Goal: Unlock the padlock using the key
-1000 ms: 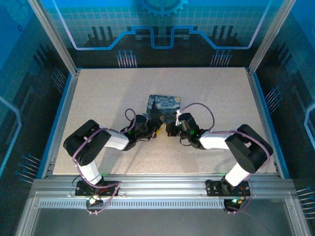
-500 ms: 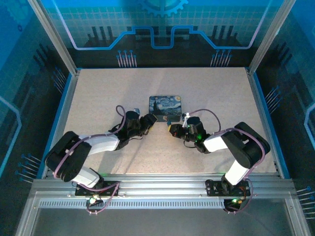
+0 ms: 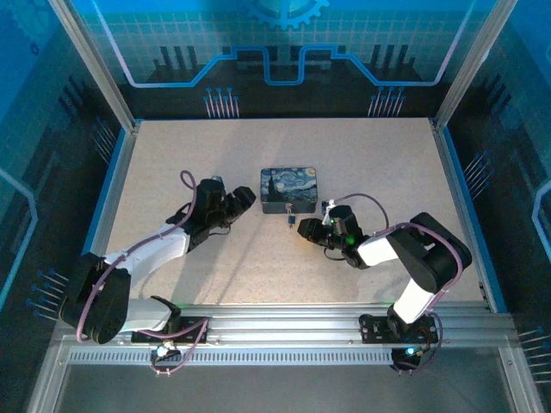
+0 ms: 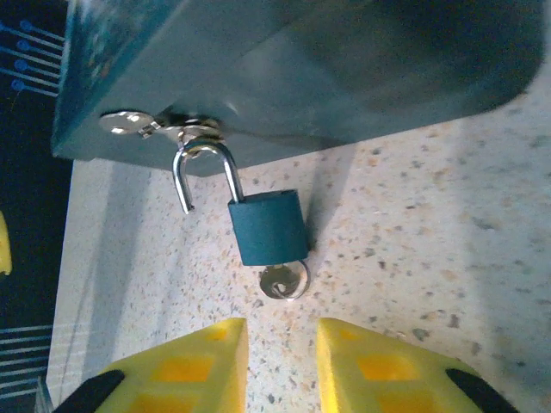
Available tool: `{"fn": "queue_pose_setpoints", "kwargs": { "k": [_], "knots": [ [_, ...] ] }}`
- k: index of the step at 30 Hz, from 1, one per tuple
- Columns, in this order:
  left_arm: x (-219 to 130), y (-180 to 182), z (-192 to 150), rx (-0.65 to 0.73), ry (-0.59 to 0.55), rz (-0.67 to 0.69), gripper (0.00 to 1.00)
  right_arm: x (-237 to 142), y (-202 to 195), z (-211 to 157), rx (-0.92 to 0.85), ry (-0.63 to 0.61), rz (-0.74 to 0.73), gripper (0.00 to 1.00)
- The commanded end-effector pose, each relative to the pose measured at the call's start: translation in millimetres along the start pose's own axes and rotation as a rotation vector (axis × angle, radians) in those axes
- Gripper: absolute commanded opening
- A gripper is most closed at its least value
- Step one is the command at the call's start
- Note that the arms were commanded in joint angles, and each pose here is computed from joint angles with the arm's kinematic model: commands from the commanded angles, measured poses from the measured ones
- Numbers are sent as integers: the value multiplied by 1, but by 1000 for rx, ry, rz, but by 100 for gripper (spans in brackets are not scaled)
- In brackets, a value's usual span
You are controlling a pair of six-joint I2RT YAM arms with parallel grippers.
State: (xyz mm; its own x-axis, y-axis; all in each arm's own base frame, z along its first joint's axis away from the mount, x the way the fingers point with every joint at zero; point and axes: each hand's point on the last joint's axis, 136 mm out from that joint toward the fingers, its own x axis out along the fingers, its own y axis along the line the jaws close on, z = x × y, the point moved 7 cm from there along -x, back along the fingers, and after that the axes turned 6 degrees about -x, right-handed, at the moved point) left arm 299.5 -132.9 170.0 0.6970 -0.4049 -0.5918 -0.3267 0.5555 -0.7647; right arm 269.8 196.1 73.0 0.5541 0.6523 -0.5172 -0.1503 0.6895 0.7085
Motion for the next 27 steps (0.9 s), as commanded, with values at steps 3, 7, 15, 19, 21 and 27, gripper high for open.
{"fn": "queue_pose_setpoints", "kwargs": {
  "k": [3, 7, 15, 19, 21, 27],
  "knots": [
    [5, -8, 16, 110, 70, 24, 76, -11, -3, 9, -52, -17, 19, 33],
    [25, -20, 20, 180, 168, 35, 77, -14, 8, 25, -143, -33, 115, 40],
    [76, -31, 24, 213, 321, 35, 74, -10, 21, 49, -241, -55, 225, 54],
    [93, -28, 21, 192, 369, 34, 69, -3, 20, 56, -238, -60, 248, 54],
    [96, -22, 18, 186, 379, 49, 66, 1, 18, 60, -237, -62, 257, 54],
    [95, 6, 7, 164, 390, 112, 62, 12, 13, 78, -269, -66, 285, 55]
  ]
}}
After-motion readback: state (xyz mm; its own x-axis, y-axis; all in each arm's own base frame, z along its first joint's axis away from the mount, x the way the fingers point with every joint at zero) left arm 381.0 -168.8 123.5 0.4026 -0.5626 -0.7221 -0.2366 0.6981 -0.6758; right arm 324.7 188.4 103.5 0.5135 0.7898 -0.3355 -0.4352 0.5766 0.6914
